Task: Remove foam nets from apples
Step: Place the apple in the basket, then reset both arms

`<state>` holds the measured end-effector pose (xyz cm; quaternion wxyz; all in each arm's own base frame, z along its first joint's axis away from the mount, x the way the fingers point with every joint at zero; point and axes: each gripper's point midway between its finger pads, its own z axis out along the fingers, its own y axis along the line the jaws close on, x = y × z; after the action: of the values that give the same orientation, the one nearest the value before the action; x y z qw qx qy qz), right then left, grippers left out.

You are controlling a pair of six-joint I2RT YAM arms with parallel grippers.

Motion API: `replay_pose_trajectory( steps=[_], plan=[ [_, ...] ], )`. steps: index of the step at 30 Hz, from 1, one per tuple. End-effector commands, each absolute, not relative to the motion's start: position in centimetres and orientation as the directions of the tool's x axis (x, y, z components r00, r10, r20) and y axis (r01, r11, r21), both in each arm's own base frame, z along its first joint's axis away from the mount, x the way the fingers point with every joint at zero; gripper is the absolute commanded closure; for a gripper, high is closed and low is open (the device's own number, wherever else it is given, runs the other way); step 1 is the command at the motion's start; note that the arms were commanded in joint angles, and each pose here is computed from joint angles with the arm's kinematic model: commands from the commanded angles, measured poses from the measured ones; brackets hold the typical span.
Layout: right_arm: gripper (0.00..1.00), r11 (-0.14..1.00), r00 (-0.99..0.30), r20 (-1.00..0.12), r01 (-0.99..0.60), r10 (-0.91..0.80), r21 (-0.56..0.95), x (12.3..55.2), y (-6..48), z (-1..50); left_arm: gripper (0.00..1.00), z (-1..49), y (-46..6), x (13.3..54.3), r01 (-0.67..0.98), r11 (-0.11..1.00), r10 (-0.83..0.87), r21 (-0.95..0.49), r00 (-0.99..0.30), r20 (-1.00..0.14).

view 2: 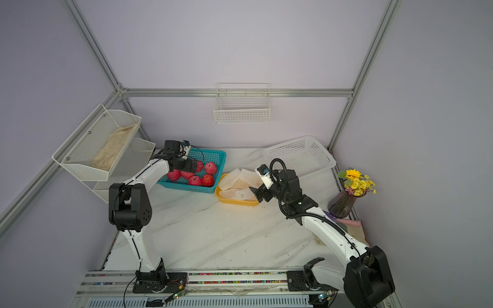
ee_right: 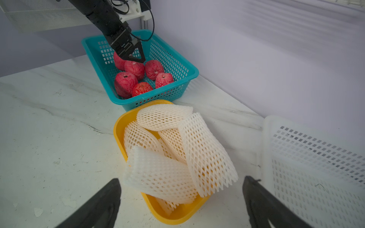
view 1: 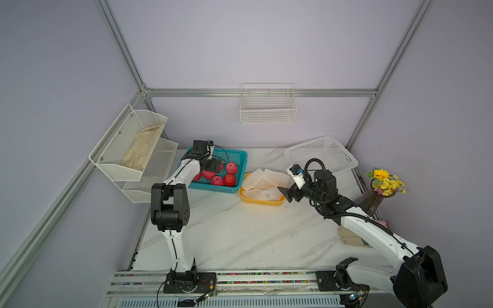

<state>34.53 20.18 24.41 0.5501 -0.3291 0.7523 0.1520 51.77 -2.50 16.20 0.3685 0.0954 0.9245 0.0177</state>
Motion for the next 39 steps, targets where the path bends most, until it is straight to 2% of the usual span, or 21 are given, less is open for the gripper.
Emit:
replay_pose_trajectory(
  steps=[1,6,9,12,17,21,26,31,34,36,39],
  plan=[
    [0.03,0.792,-0.159,-0.951,-0.598,-0.266,-0.122,35.8,19.5,27.0,0.00,23.0,-5.0,49.6,0.208,0.974,0.190,0.087,-0.549,-0.814],
    [0.03,0.871,-0.192,-0.960,-0.483,-0.204,-0.088,36.7,17.6,27.1,0.00,26.8,-7.0,42.5,0.273,0.960,0.169,0.056,-0.411,-0.896],
    [0.03,0.943,-0.236,-0.969,-0.333,-0.071,0.012,37.4,15.4,26.5,0.00,26.3,-6.5,38.3,0.248,0.968,0.139,0.045,-0.378,-0.915],
    [0.03,0.994,-0.232,-0.970,-0.068,0.070,0.088,37.8,11.0,25.2,0.00,24.4,-5.2,35.2,0.182,0.983,0.090,0.025,-0.363,-0.927],
    [0.03,0.977,-0.185,-0.983,0.212,0.019,-0.021,38.1,5.3,21.0,0.00,21.5,-0.8,32.8,-0.062,0.998,-0.016,0.004,-0.313,-0.950],
    [0.03,0.978,-0.190,-0.981,0.207,0.038,-0.002,39.3,3.8,17.5,0.00,19.5,1.1,33.5,-0.133,0.989,0.023,0.062,-0.273,-0.962],
    [0.03,0.987,-0.118,-0.992,0.157,0.037,0.018,40.0,3.0,16.2,0.00,15.7,1.8,35.7,-0.112,0.987,0.071,0.117,-0.347,-0.935],
    [0.03,0.989,-0.084,-0.996,0.145,0.028,0.015,39.5,1.4,14.9,0.00,14.8,1.5,36.0,-0.080,0.995,0.041,0.058,-0.203,-0.978],
    [0.03,0.998,-0.083,-0.996,0.049,-0.026,-0.030,39.6,2.6,14.2,0.00,15.2,1.1,37.1,-0.057,0.997,0.038,0.048,-0.158,-0.987],
    [0.03,0.998,-0.092,-0.994,-0.010,-0.055,-0.054,39.9,3.5,13.4,0.00,14.8,1.5,37.9,-0.070,0.996,0.041,0.051,-0.143,-0.989],
    [0.03,0.998,-0.106,-0.993,-0.019,-0.057,-0.055,40.4,3.4,11.8,0.00,12.1,1.5,38.6,-0.050,0.998,0.041,0.050,-0.164,-0.986]
  ],
)
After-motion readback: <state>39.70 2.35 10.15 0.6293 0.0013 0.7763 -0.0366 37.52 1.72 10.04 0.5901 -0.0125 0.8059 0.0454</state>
